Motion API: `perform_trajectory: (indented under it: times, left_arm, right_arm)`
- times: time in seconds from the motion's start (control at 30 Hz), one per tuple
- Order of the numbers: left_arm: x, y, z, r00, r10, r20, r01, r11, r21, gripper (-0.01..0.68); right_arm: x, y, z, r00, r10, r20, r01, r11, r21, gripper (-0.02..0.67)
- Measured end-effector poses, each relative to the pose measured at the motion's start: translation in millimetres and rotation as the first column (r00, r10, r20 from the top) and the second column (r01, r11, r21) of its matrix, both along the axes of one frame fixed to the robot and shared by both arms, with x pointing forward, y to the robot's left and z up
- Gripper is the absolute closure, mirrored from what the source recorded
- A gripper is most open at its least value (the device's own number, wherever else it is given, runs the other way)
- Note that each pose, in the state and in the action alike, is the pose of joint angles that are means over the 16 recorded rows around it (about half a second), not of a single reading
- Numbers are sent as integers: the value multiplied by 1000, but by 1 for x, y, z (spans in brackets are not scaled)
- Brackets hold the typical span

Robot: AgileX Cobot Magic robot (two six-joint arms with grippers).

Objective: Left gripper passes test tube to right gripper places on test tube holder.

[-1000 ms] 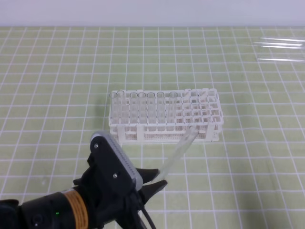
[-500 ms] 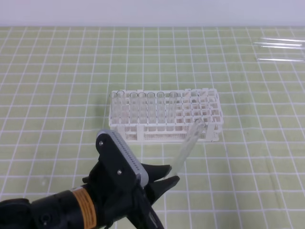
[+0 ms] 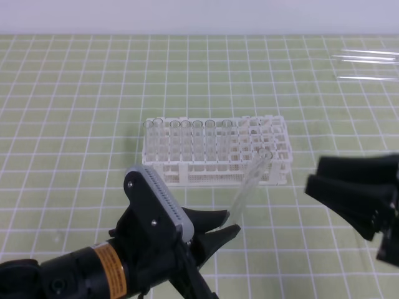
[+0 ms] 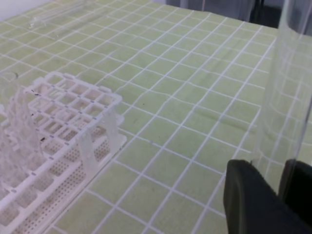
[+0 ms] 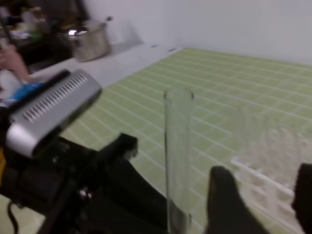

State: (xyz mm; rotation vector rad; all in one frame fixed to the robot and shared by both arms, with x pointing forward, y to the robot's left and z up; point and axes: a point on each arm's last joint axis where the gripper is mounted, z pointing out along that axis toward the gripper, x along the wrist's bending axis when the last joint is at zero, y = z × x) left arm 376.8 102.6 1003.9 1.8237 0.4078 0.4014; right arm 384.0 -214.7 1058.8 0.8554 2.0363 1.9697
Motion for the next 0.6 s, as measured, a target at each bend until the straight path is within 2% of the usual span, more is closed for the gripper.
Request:
perform_trajectory:
  times: [0.13, 0.27, 0.6]
  left_arm:
    - [0, 0, 2, 1000, 0, -4, 0, 1000, -20, 637]
    - [0, -1, 4, 1000, -2, -4, 2, 999, -45, 648]
    - [-1, -2, 8, 1000, -12, 2, 12, 995, -103, 627]
  right_arm:
    - [18, 7, 6, 994, 109, 7, -109, 994, 25, 336]
    - [30, 11, 11, 985, 169, 20, -170, 985, 41, 275]
    - [34, 26, 19, 954, 276, 118, -278, 960, 6, 247]
